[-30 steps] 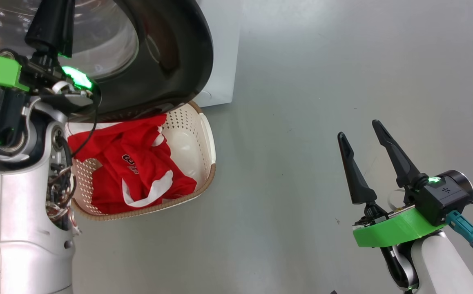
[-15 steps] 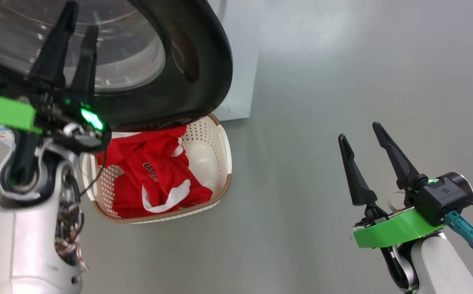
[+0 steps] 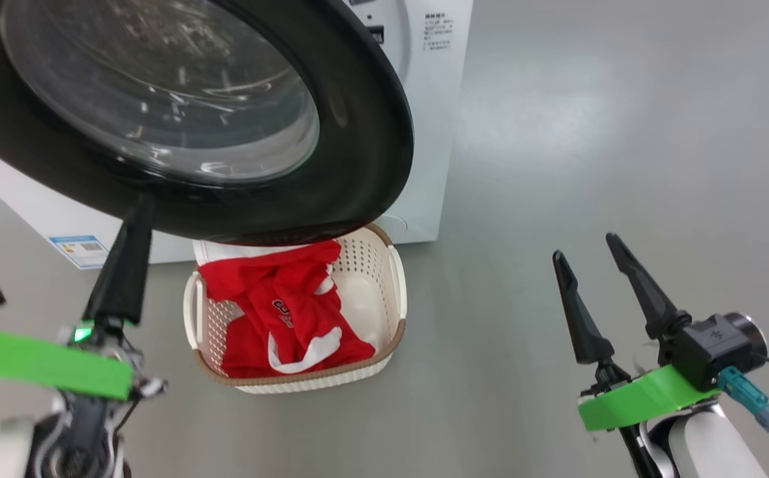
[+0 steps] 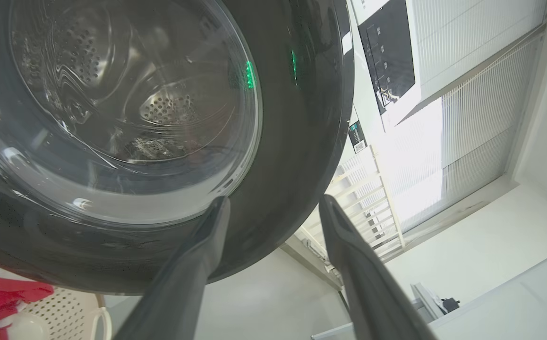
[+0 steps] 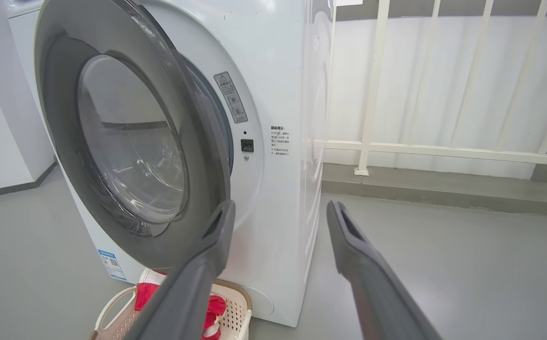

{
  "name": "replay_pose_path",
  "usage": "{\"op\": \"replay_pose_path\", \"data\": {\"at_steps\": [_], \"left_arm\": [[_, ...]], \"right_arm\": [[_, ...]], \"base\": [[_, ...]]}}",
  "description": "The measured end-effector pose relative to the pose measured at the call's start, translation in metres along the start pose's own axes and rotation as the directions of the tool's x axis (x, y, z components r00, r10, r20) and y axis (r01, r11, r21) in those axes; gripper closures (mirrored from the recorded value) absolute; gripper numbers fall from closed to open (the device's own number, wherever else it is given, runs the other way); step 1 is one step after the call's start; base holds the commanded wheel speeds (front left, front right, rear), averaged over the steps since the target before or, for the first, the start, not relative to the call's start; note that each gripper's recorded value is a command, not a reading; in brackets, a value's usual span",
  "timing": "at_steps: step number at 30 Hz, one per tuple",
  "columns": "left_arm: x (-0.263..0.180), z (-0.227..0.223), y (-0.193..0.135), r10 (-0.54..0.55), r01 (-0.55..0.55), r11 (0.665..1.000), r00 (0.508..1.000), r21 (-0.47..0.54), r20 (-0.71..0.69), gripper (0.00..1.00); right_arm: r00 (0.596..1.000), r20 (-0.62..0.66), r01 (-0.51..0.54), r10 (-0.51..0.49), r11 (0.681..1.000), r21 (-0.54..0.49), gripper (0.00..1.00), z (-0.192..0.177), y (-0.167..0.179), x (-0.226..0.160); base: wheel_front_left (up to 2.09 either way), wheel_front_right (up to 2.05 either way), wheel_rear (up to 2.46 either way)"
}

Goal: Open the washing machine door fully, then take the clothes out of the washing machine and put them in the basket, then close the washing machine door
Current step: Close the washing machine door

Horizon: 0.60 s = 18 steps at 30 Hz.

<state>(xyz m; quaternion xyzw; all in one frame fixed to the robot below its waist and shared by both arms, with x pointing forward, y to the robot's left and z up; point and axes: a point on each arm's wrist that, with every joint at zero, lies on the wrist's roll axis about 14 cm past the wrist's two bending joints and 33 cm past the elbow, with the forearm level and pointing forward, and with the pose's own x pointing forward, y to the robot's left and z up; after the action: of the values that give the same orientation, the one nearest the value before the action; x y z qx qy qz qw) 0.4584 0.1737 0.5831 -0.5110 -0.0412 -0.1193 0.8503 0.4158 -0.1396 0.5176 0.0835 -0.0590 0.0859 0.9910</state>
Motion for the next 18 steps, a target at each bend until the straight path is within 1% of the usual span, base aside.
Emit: {"op": "replay_pose_path", "data": {"at_steps": [2,4,8,11,15,16,18], "left_arm": [[-0.015,0.004,-0.003,-0.004,0.001,0.993,1.0,0.117,0.025,0.0],[-0.029,0.009,-0.006,-0.012,0.0,0.981,0.998,0.196,0.058,0.0],[-0.05,0.016,-0.015,-0.055,0.017,0.932,0.994,0.361,0.095,0.0],[-0.063,0.018,-0.015,-0.067,0.011,0.893,0.992,0.45,0.11,0.0],[-0.079,0.014,-0.01,-0.059,-0.004,0.842,0.993,0.54,0.099,0.0],[-0.079,0.014,-0.01,-0.059,-0.004,0.842,0.993,0.54,0.099,0.0],[-0.085,0.011,-0.006,-0.054,-0.005,0.804,0.995,0.595,0.082,0.0]], "right_arm": [[1.0,-0.005,-0.004,0.004,1.0,0.001,0.0,0.0,0.002,-0.005],[1.0,-0.002,-0.009,0.009,1.0,-0.004,0.0,0.002,0.005,-0.008],[1.0,0.019,-0.017,0.017,1.0,-0.007,0.0,0.01,0.009,-0.012],[0.999,0.03,-0.02,0.02,1.0,-0.009,0.0,0.015,0.01,-0.015],[0.998,0.063,-0.008,0.009,1.0,-0.016,0.0,0.027,0.007,-0.019],[0.998,0.063,-0.008,0.009,1.0,-0.016,0.0,0.027,0.007,-0.019],[0.997,0.071,0.003,-0.002,1.0,-0.018,0.0,0.03,0.004,-0.025]], "base": [[0.0,0.0,0.0],[0.0,0.0,0.0],[0.0,0.0,0.0],[0.0,0.0,0.0],[0.0,0.0,0.0],[0.0,0.0,0.0],[0.0,0.0,0.0]]}}
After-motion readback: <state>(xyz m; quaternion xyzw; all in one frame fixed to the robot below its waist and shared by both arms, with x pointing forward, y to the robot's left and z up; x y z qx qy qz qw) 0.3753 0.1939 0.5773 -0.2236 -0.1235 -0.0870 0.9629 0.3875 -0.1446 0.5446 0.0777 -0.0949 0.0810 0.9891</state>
